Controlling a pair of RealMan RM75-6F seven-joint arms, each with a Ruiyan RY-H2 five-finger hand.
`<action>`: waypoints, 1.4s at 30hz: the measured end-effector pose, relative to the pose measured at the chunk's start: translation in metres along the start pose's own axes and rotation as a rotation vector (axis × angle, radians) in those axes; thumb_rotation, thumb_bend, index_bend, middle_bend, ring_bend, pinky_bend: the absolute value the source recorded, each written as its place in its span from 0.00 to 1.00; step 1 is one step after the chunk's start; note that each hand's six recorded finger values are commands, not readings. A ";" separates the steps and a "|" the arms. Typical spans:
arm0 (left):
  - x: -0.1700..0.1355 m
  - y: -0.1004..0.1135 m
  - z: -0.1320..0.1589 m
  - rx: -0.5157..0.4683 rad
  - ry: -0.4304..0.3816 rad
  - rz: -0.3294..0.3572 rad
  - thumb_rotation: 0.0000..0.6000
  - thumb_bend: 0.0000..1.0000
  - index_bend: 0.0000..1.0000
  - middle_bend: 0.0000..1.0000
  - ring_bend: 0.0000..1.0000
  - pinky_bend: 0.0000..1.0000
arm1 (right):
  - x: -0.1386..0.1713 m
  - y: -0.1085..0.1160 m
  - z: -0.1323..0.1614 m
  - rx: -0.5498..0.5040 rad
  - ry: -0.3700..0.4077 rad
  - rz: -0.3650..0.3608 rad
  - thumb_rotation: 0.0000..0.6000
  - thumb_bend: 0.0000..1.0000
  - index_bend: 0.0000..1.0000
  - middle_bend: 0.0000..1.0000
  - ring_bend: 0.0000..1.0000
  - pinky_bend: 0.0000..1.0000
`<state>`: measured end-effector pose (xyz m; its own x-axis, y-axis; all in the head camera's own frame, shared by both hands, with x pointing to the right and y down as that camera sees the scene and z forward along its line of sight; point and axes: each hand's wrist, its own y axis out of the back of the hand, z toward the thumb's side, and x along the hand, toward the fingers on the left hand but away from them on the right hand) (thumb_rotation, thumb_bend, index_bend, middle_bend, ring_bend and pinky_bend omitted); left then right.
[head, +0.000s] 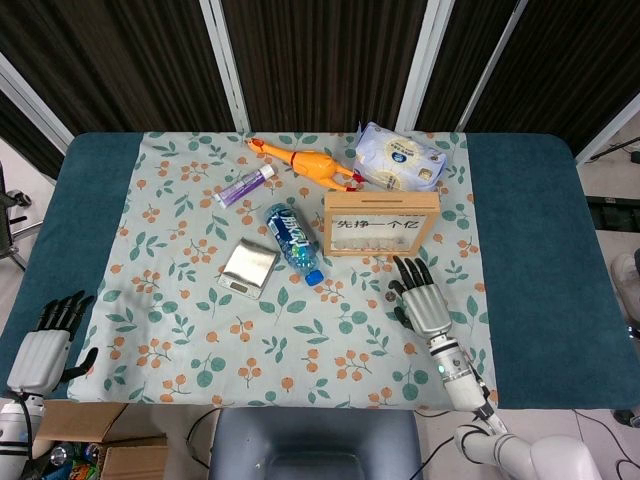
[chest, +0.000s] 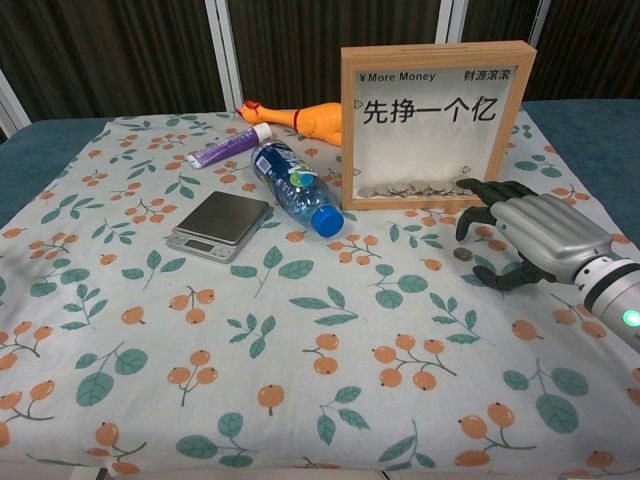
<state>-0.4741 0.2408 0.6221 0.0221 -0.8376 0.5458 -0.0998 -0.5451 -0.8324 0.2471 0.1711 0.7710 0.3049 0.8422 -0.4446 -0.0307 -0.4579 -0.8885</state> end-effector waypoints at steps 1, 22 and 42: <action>0.000 0.000 0.000 0.000 0.000 0.000 1.00 0.37 0.00 0.00 0.00 0.00 | -0.001 0.000 0.001 -0.001 0.002 0.001 1.00 0.40 0.50 0.05 0.00 0.00; 0.000 0.001 -0.001 0.002 -0.001 -0.004 1.00 0.37 0.00 0.00 0.00 0.00 | -0.003 -0.007 0.002 0.006 0.001 0.027 1.00 0.40 0.53 0.05 0.00 0.00; 0.001 0.001 0.001 0.006 -0.007 -0.018 1.00 0.38 0.00 0.00 0.00 0.00 | -0.012 -0.003 0.000 -0.002 -0.001 0.061 1.00 0.40 0.62 0.06 0.00 0.00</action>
<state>-0.4736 0.2396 0.6218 0.0308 -0.8280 0.5598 -0.0938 -0.5600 -0.8231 0.2438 0.1624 0.7789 0.3012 0.8129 -0.4985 -0.0479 -0.5092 -0.8593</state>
